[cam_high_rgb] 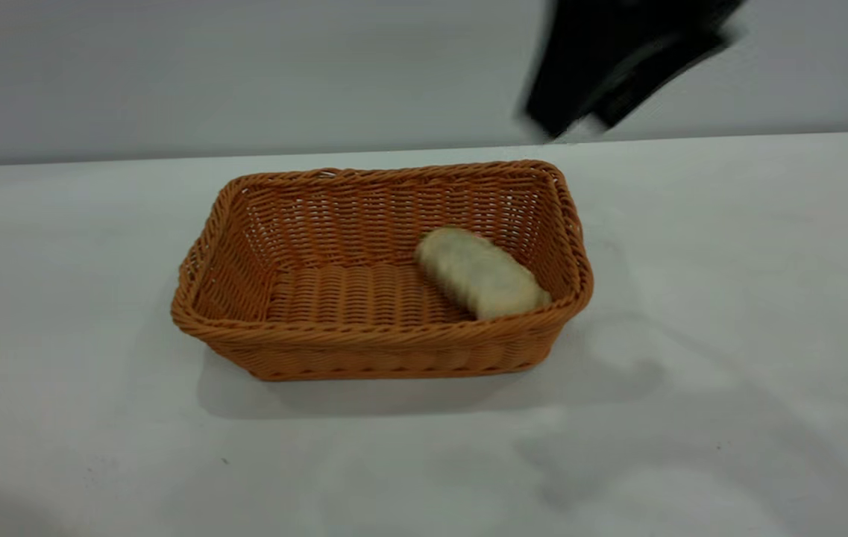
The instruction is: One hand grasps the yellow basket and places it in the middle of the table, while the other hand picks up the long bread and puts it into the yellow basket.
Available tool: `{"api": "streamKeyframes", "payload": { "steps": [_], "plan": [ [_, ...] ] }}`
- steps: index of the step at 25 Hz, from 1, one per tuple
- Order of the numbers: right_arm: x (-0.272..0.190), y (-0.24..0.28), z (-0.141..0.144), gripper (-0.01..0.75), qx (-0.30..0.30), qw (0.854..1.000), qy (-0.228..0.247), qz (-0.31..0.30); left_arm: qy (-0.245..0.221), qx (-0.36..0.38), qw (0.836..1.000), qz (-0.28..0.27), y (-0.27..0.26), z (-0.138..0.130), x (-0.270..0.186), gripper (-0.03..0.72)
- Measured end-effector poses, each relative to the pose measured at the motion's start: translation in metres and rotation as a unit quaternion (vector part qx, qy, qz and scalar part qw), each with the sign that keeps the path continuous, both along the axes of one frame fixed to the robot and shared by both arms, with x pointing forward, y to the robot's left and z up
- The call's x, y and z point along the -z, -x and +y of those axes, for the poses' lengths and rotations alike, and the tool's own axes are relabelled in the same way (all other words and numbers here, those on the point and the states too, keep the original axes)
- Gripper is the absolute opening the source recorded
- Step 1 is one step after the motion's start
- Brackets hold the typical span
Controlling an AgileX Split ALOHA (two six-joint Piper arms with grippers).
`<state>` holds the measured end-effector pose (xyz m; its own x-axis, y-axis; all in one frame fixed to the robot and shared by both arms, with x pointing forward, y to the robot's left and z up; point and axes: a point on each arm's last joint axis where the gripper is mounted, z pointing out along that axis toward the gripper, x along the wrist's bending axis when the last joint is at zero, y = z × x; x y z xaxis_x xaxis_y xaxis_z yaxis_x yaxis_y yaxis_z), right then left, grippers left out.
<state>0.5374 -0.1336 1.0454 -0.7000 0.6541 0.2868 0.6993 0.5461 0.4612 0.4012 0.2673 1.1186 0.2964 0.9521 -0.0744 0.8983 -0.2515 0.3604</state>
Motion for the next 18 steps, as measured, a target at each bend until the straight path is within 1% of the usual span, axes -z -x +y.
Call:
{"api": "streamKeyframes", "payload": {
  "steps": [1, 5, 7, 8, 9, 12, 14, 16, 18],
  "plan": [
    [-0.013, 0.013, -0.007, 0.575, 0.003, 1.000, 0.007, -0.008, -0.001, 0.000, 1.000, 0.006, 0.007, 0.001, 0.006, 0.584],
    [-0.041, 0.073, -0.038, 0.563, 0.029, 0.999, 0.031, -0.024, -0.012, 0.000, 1.000, 0.028, 0.036, 0.006, 0.034, 0.584],
    [-0.042, 0.103, -0.055, 0.563, 0.045, 0.997, 0.048, -0.031, -0.016, -0.001, 0.999, 0.037, 0.051, 0.009, 0.048, 0.584],
    [-0.043, 0.118, -0.064, 0.563, 0.055, 0.996, 0.055, -0.043, -0.016, -0.001, 0.999, 0.034, 0.059, 0.010, 0.053, 0.584],
    [-0.039, 0.131, -0.072, 0.563, 0.070, 0.994, 0.066, -0.042, -0.017, -0.001, 0.999, 0.032, 0.068, 0.011, 0.059, 0.584],
    [-0.030, 0.172, -0.097, 0.562, 0.116, 0.988, 0.081, -0.065, -0.014, -0.001, 1.000, 0.012, 0.089, 0.014, 0.072, 0.584],
    [-0.016, 0.194, -0.111, 0.562, 0.141, 0.983, 0.092, -0.075, -0.010, -0.004, 1.000, -0.019, 0.098, 0.016, 0.079, 0.584],
    [-0.005, 0.211, -0.122, 0.562, 0.154, 0.978, 0.105, -0.093, -0.005, -0.006, 0.999, -0.053, 0.106, 0.017, 0.083, 0.584],
    [0.005, 0.227, -0.132, 0.562, 0.157, 0.975, 0.112, -0.111, -0.001, -0.007, 0.997, -0.076, 0.111, 0.018, 0.083, 0.584]
  ]
}}
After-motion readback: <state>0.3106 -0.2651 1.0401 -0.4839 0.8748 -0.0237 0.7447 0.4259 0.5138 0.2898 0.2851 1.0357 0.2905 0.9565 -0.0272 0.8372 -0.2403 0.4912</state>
